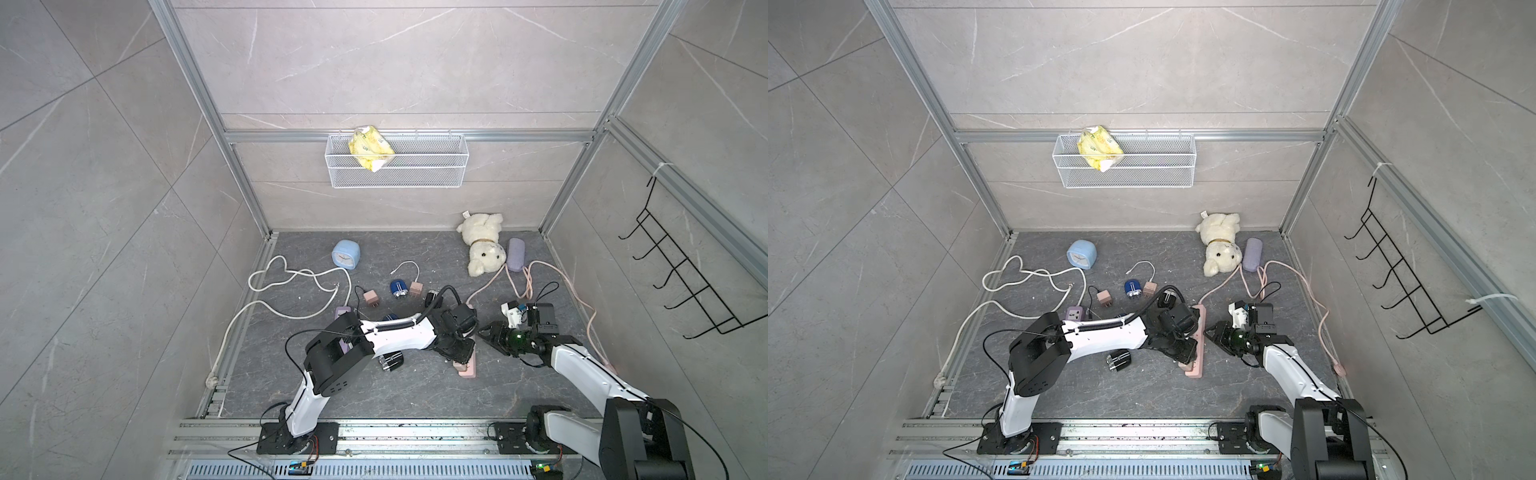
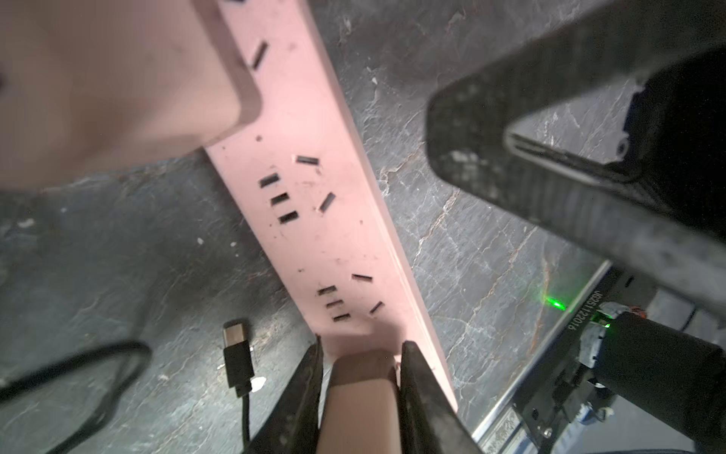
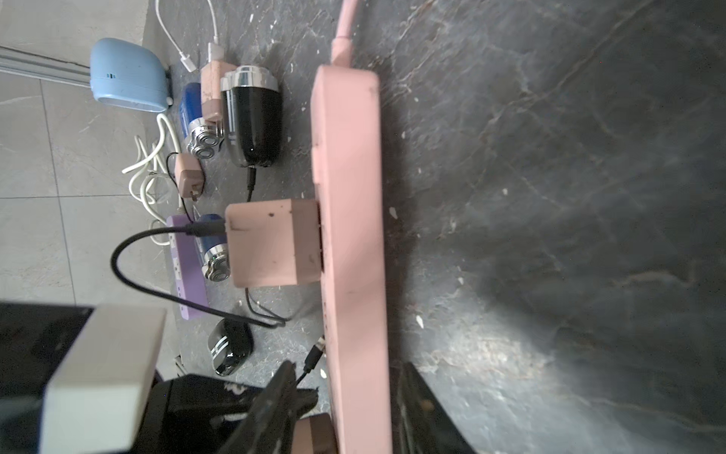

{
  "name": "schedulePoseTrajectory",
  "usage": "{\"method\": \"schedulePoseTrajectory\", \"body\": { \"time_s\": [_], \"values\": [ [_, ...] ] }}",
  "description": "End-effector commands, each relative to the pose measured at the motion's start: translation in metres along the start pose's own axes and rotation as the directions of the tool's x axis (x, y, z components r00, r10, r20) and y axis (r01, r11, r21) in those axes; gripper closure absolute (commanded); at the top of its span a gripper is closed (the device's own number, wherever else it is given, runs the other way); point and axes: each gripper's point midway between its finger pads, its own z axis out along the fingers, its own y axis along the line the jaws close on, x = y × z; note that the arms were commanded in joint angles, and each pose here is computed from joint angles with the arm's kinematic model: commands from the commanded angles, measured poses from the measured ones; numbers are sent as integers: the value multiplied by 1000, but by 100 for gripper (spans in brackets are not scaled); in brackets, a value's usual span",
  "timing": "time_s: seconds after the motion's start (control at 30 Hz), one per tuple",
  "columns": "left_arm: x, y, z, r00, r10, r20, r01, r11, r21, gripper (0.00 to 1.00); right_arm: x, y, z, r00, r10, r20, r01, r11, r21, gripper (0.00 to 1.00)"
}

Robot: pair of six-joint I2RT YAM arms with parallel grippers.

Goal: Unplug the electric shaver
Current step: Remove the plug from the socket.

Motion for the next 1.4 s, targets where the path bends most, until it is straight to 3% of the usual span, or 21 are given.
{"method": "schedulePoseTrajectory", "body": {
  "time_s": [0.0,0.13,0.33,0.4,0.6,0.97,1.1,1.23,1.37],
  "values": [
    [-7,-16,-20,999,5,42,-10,995,103,72,17,7,1,999,26,-47,-30,997,-67,53],
    [-10,-20,-28,998,15,66,-24,989,145,75,25,10,6,997,48,-65,-56,989,-135,52],
    [-13,-29,-33,997,29,75,-43,981,190,88,36,0,8,994,72,-86,-81,991,-108,51],
    [-13,-30,-33,997,30,72,-43,981,190,86,36,-4,9,994,77,-83,-84,992,-93,51],
    [-15,-32,-35,998,38,50,-46,983,177,66,37,-9,14,992,85,-98,-92,993,-69,51],
    [-14,-30,-37,998,44,50,-52,984,169,77,38,-10,27,988,100,-114,-109,992,-71,53],
    [-15,-30,-38,997,48,53,-56,985,166,77,40,-12,33,988,93,-127,-99,994,-49,69],
    [-17,-32,-39,997,52,50,-60,984,165,61,39,-17,37,989,91,-113,-93,995,-17,86],
    [-17,-36,-42,997,57,43,-64,983,174,44,31,-20,36,994,62,-86,-60,998,25,92]
  ]
}}
